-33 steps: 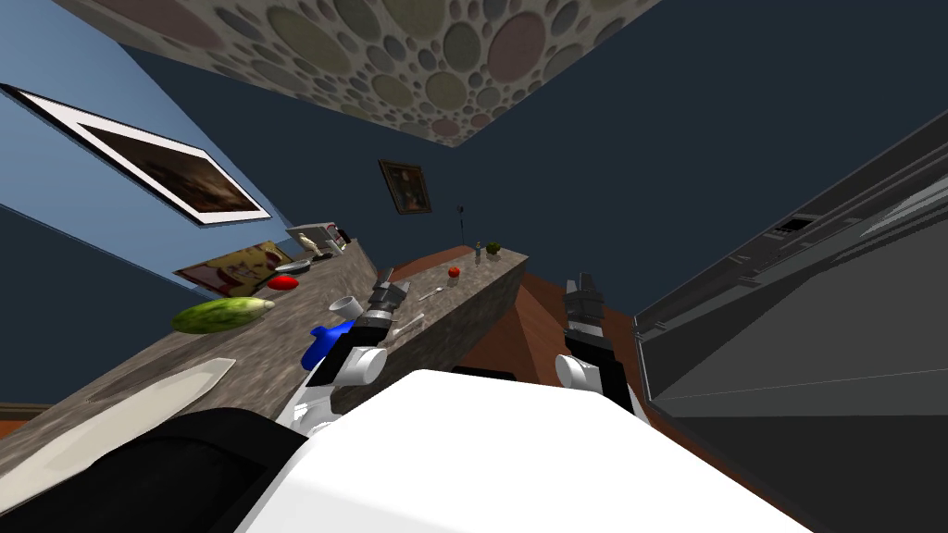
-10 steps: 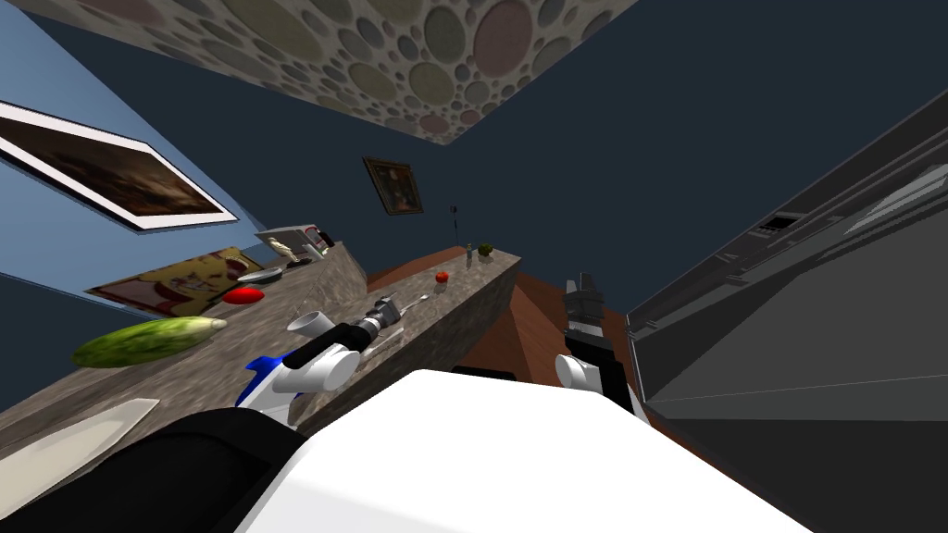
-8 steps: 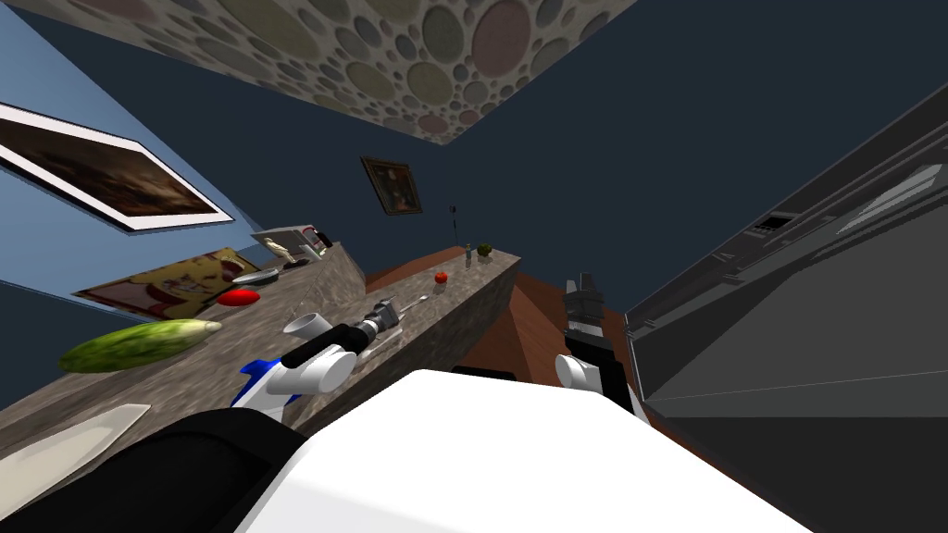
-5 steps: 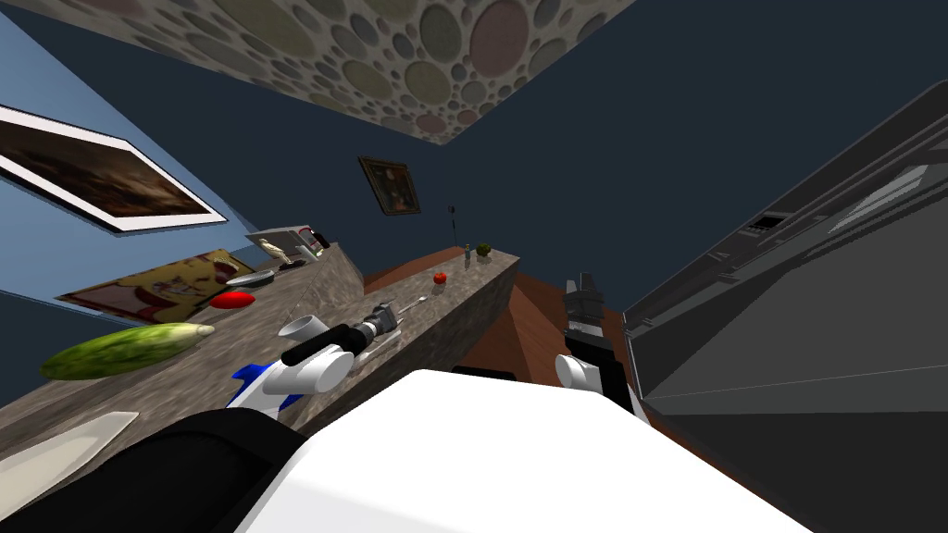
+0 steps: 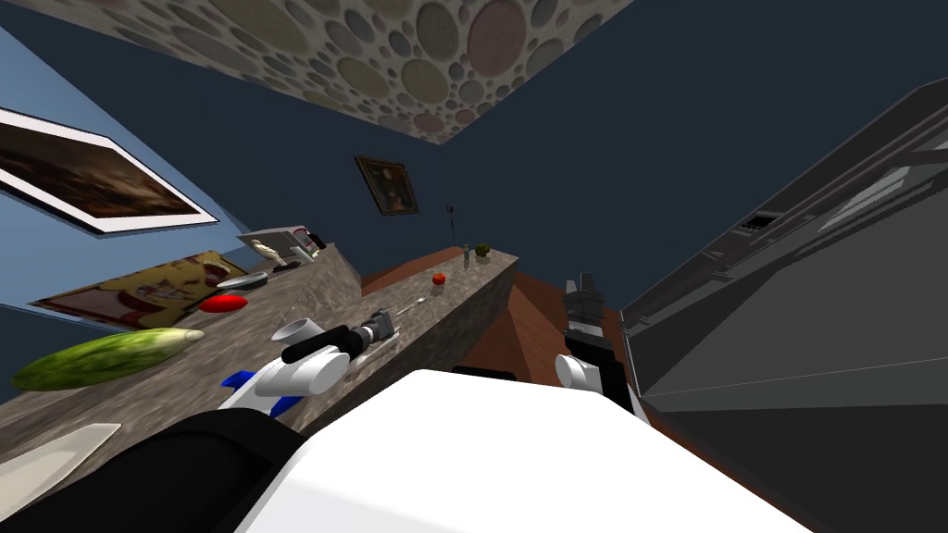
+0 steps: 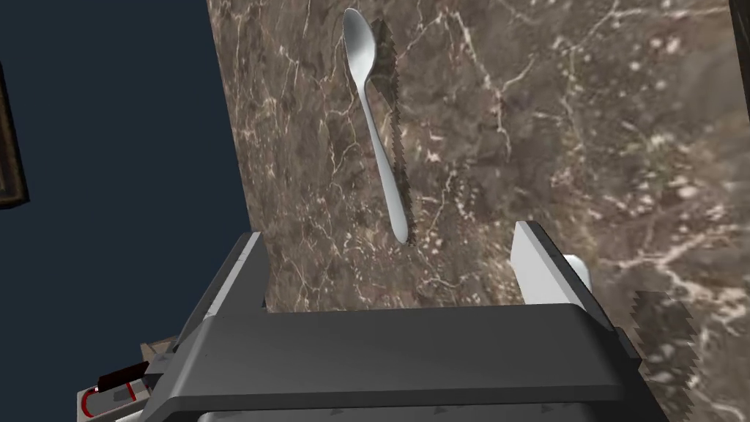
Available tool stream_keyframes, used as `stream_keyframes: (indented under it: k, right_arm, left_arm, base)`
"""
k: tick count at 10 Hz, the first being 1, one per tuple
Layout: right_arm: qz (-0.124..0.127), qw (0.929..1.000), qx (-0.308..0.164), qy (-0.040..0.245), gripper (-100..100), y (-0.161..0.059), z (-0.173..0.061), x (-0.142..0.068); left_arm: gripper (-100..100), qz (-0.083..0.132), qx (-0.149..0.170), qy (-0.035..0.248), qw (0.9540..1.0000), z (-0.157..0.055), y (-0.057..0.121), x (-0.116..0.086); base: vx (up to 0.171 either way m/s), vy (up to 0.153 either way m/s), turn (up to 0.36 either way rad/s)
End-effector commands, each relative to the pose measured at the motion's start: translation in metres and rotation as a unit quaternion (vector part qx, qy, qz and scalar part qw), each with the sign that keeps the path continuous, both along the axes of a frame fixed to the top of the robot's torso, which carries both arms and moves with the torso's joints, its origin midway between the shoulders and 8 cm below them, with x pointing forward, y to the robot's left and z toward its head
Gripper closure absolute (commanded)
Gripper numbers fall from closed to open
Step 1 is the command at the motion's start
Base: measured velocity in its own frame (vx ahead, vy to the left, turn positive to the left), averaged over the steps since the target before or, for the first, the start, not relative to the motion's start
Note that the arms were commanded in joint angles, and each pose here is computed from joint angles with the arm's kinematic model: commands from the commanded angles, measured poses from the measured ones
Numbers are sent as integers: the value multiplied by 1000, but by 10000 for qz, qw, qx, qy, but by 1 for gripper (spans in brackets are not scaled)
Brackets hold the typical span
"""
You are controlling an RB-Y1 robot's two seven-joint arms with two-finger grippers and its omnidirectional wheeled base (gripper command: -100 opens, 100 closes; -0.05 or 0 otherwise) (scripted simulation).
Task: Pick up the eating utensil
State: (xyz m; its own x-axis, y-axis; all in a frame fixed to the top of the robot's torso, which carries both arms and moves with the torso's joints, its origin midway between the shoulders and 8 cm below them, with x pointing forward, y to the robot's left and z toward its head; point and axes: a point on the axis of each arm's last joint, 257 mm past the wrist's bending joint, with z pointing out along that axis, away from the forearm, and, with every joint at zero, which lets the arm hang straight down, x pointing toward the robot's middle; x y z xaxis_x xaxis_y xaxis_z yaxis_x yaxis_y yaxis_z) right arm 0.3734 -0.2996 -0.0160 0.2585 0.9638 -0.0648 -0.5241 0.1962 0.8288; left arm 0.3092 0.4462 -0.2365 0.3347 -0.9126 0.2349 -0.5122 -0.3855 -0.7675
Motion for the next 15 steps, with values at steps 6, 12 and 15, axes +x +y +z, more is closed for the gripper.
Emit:
stream_keyframes:
  k: [6, 12, 15]
  right_arm:
    - [0, 10000, 0, 0, 0, 0, 0, 0]
    - [0, 10000, 0, 0, 0, 0, 0, 0]
    - [0, 10000, 0, 0, 0, 0, 0, 0]
  left_arm:
    - [-100, 208, -164, 1079, 9938, -38, 15, -42]
    - [-100, 445, -258, 2061, 9772, -64, 30, -89]
    - [-100, 531, -280, 2426, 9683, -71, 35, -107]
  base:
    - [7, 12, -34]
    - [3, 17, -37]
    - [-1, 21, -35]
